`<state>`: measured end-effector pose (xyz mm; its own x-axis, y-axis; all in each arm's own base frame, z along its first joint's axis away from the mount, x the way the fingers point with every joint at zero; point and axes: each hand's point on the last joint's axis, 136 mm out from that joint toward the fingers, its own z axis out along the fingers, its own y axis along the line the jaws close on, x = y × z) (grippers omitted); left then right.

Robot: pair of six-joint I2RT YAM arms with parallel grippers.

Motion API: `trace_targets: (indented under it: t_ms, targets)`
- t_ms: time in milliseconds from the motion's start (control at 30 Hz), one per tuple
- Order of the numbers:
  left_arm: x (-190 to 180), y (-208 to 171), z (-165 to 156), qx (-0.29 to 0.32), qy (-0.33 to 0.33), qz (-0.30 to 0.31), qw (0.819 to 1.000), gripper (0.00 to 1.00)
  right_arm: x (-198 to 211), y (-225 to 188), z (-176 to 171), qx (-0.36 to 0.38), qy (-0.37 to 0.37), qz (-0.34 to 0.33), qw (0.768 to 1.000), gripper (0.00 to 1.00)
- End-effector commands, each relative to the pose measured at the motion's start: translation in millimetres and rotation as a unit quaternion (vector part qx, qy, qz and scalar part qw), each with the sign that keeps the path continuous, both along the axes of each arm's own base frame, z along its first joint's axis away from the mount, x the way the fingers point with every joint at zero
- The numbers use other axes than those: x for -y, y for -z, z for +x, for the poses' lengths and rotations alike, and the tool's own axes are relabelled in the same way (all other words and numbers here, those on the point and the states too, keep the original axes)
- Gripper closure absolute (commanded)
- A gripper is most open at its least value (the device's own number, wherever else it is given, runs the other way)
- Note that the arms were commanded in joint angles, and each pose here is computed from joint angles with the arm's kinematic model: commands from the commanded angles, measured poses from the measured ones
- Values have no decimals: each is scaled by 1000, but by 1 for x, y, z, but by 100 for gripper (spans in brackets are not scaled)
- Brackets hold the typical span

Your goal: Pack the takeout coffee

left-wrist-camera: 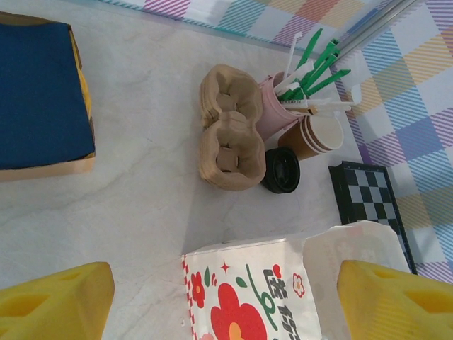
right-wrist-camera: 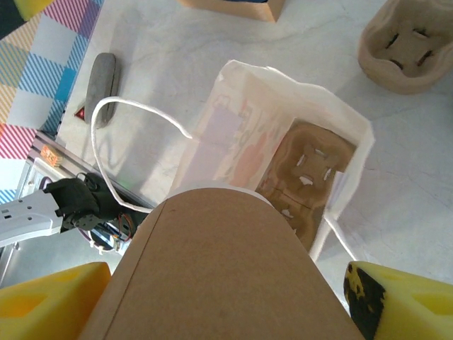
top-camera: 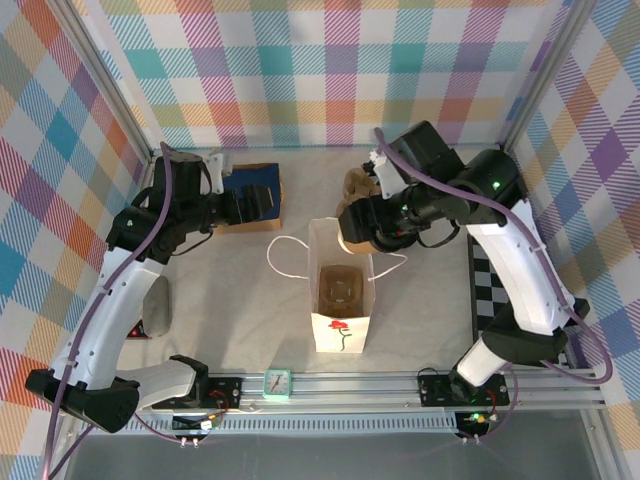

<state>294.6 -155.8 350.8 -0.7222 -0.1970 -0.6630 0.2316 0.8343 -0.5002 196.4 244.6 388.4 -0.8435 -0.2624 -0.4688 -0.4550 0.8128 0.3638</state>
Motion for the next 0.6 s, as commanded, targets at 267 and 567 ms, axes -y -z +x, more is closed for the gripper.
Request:
trace_targets:
  t_ms: [267, 567]
  targets:
    - [-1, 11, 0, 1, -2, 11, 1000, 18, 5, 35, -7, -30, 37, -101, 994, 59]
    - [-5, 21, 1, -4, -11, 21, 1000, 18, 5, 55, -6, -34, 49, -152, 987, 59]
